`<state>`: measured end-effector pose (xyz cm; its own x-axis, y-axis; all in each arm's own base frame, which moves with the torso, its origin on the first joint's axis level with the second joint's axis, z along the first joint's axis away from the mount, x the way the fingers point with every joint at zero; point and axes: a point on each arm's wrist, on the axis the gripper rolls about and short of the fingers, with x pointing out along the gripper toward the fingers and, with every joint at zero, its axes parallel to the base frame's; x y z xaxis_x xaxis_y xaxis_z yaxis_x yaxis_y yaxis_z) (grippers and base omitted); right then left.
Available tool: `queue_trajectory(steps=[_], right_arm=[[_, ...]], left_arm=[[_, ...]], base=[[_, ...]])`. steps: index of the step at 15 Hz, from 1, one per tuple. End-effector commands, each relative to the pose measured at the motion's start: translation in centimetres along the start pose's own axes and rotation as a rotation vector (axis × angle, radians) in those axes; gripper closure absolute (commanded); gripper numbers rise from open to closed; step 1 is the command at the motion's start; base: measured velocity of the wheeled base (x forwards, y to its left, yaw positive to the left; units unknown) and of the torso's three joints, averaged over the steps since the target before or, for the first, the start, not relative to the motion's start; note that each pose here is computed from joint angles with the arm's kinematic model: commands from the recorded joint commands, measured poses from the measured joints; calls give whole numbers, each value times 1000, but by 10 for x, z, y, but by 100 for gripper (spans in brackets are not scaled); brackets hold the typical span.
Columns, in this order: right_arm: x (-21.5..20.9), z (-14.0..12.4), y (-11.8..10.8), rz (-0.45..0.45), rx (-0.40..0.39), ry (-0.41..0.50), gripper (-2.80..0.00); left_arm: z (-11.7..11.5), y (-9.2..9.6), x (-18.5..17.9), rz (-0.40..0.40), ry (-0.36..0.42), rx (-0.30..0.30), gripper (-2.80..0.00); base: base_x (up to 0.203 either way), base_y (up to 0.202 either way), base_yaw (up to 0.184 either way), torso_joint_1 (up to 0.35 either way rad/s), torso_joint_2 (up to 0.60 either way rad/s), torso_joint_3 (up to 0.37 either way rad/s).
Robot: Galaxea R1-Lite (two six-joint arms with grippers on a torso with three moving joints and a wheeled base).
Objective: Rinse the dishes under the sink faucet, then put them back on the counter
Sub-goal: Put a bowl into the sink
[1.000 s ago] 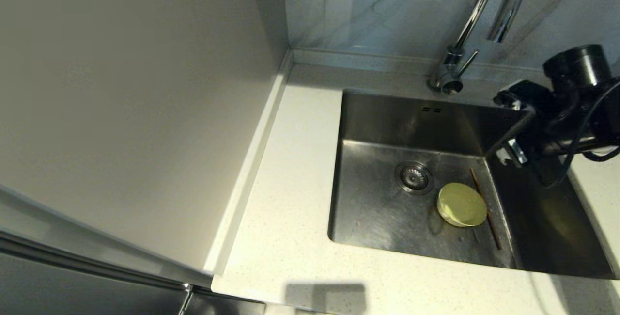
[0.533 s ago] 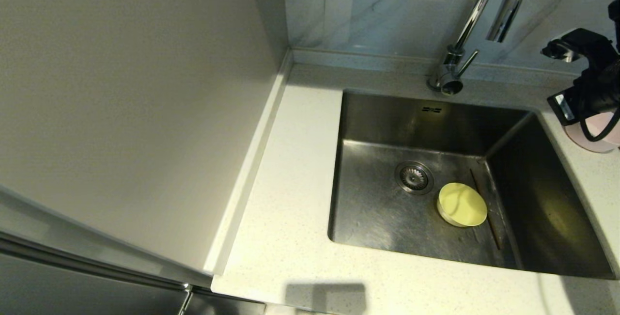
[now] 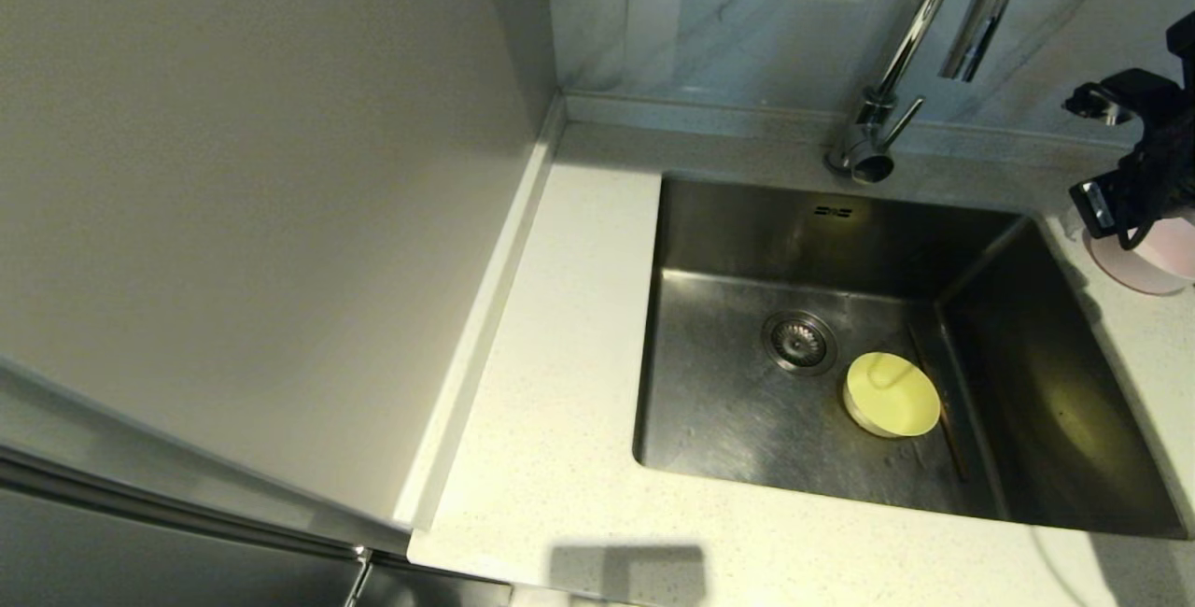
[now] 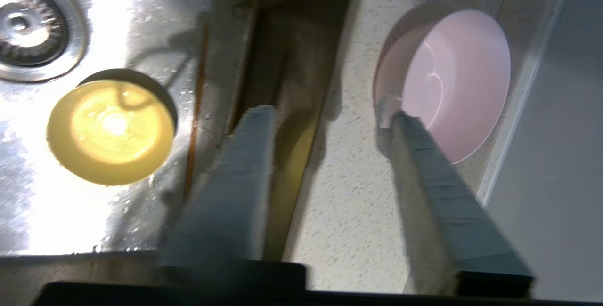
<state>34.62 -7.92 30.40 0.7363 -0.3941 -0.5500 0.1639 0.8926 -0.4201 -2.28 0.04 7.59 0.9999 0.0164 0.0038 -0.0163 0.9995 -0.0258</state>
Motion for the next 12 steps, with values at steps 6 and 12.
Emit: queue_trajectory(steps=[6,12], right_arm=[[51,-8,-17,-50,38,45,-280],[73,-14,-25,-91,58,45,-280]], left_arm=[[0,0,0,0,-4,0,0],[0,0,0,0,-4,0,0]], base=[[0,0,0,0,0,0],[0,0,0,0,0,0]])
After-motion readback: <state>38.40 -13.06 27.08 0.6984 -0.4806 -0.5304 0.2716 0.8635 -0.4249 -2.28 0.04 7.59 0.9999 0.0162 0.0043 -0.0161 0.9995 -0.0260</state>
